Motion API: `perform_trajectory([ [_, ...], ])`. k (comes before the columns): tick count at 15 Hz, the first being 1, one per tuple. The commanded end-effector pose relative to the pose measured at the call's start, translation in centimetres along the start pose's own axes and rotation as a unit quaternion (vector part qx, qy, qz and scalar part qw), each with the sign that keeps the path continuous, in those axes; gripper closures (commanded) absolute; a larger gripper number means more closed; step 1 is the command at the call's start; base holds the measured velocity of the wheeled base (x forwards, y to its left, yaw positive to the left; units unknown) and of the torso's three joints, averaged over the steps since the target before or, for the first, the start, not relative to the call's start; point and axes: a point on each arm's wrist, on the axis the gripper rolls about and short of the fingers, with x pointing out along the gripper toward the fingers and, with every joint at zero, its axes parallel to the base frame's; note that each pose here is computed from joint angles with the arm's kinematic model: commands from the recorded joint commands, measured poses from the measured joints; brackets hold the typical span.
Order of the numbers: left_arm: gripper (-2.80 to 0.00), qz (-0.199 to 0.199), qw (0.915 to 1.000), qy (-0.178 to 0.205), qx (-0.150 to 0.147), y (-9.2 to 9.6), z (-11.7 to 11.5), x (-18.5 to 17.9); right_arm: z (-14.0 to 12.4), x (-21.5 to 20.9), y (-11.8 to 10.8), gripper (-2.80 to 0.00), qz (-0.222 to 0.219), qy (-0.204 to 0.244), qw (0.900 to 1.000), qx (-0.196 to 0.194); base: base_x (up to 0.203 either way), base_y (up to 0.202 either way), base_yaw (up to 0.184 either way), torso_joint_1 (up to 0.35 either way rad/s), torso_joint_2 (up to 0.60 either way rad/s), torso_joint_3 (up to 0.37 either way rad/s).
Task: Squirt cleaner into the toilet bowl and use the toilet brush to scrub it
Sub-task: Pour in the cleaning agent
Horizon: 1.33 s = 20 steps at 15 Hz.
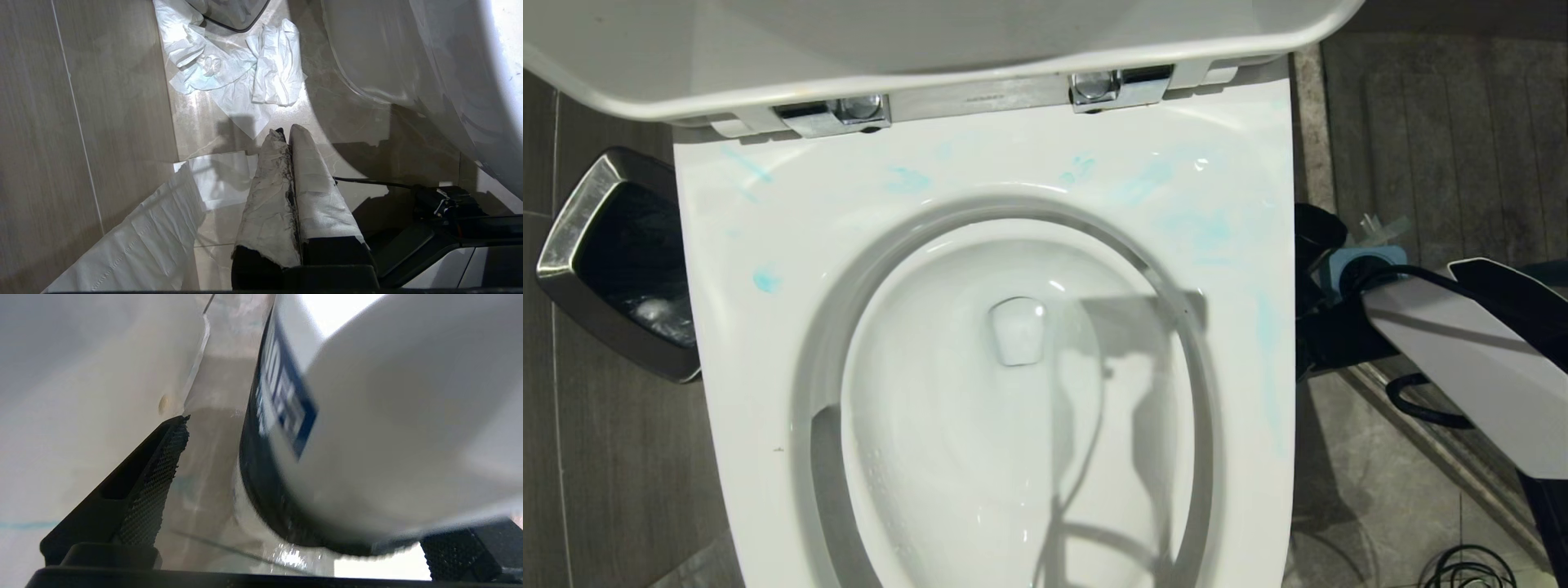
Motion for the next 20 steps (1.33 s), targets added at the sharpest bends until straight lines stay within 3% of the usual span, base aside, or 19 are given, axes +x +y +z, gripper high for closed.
perform_trajectory([
  [1, 0.0, 0.0, 1.0, 0.0, 0.0, 0.0, -0.01, 0.0, 0.53, 0.42, -0.34, -2.8, -0.008, -0.016, 1.0, -0.004, 0.0, 0.0, 0.0, 0.0, 0.0, 0.0],
  [14, 0.0, 0.0, 1.0, 0.0, 0.0, 0.0, 0.0, 0.0, 0.64, 1.18, -0.29, -2.8, 0.004, -0.055, 0.998, -0.023, 0.0, 0.0, 0.0, 0.0, 0.0, 0.0],
  [15, 0.0, 0.0, 1.0, 0.0, 0.0, 0.0, -0.01, 0.0, 0.67, 1.19, -0.3, 0.0, 0.004, -0.056, 0.998, -0.024, 0.0, 0.0, 0.0, 0.0, 0.0, 0.0],
  [20, 0.0, 0.0, 1.0, 0.0, 0.0, 0.0, 0.0, 0.0, 0.83, 1.21, -0.37, 0.0, 0.002, -0.057, 0.998, -0.026, 0.0, 0.0, 0.0, 0.0, 0.0, 0.0],
])
